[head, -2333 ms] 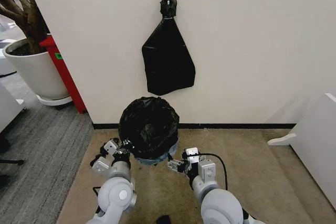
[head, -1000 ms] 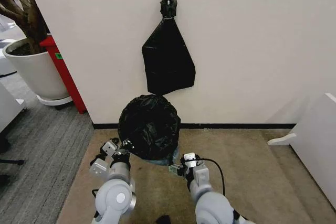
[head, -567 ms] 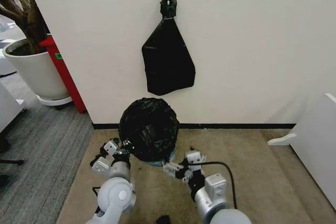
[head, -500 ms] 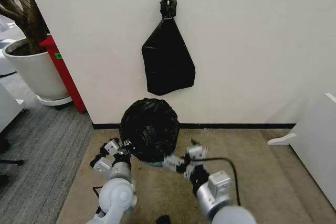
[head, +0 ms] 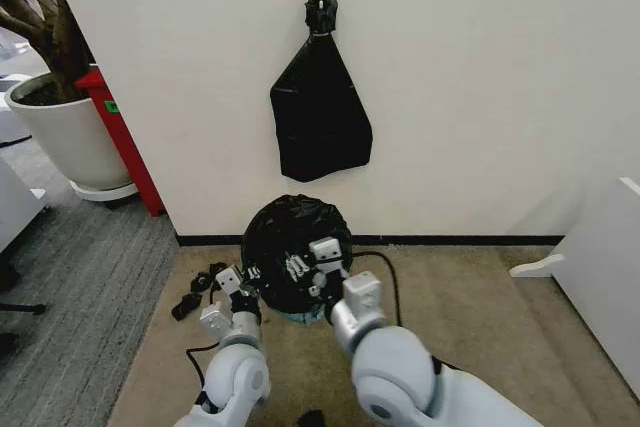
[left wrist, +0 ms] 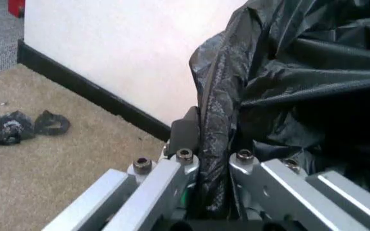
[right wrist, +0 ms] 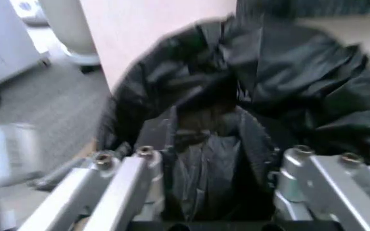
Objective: Place the garbage bag over the trash bin.
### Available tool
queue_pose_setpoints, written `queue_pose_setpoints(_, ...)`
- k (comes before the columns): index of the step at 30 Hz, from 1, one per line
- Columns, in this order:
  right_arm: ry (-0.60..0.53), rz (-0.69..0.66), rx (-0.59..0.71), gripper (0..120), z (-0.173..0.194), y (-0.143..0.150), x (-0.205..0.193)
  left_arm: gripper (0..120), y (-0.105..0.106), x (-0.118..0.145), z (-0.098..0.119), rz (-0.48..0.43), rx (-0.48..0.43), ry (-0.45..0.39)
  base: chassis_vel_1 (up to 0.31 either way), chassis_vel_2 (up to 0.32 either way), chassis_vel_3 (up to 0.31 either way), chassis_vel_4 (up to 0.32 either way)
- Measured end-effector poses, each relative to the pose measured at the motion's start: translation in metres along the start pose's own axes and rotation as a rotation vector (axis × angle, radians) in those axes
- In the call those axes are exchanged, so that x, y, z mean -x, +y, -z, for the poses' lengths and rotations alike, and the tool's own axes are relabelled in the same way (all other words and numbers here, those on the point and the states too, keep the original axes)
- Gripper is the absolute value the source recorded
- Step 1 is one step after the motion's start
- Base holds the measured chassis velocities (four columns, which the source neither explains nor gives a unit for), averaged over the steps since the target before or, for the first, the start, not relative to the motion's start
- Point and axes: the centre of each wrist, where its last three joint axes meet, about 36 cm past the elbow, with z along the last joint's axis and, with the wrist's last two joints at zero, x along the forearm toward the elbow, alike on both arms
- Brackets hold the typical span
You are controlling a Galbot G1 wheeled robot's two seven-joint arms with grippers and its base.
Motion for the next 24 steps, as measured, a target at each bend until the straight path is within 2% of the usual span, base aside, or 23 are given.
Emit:
queue_pose_setpoints(1,0.000,0.000,0.000,34,0.000,0.000,0.000,1,0.000,0.000,0.000,0.000,0.000,0.000,0.000,0.000,0.000,0.000)
queue_pose_setpoints(2,0.040,-0.017,-0.003,24,-0.003,0.002,0.016,1,0.000,-0.002,-0.002,0.001,0.004,0.002,0.000,0.000,0.000,0.000)
queue_pose_setpoints(3,0.040,-0.017,-0.003,24,-0.003,0.002,0.016,1,0.000,-0.002,-0.002,0.001,0.004,0.002,0.000,0.000,0.000,0.000)
queue_pose_setpoints(4,0.061,-0.030,-0.003,14,-0.002,0.003,0.025,1,0.000,-0.003,-0.003,0.001,0.007,0.002,0.000,0.000,0.000,0.000)
queue_pose_setpoints(6,0.114,-0.065,-0.002,4,-0.001,0.006,0.044,1,0.000,-0.006,-0.007,-0.002,0.014,-0.001,0.000,0.000,0.000,0.000)
queue_pose_setpoints(8,0.158,-0.085,0.002,0,0.003,0.008,0.059,1,-0.001,-0.008,-0.010,-0.004,0.019,-0.007,0.000,0.000,0.000,0.000)
queue_pose_setpoints(16,0.256,-0.119,-0.009,0,0.002,0.017,0.099,1,-0.003,-0.012,-0.012,-0.015,0.034,-0.034,0.000,0.000,0.000,0.000)
queue_pose_setpoints(24,0.341,-0.165,-0.058,0,-0.018,0.028,0.150,1,-0.007,-0.024,-0.008,-0.028,0.038,-0.052,0.000,0.000,0.000,0.000)
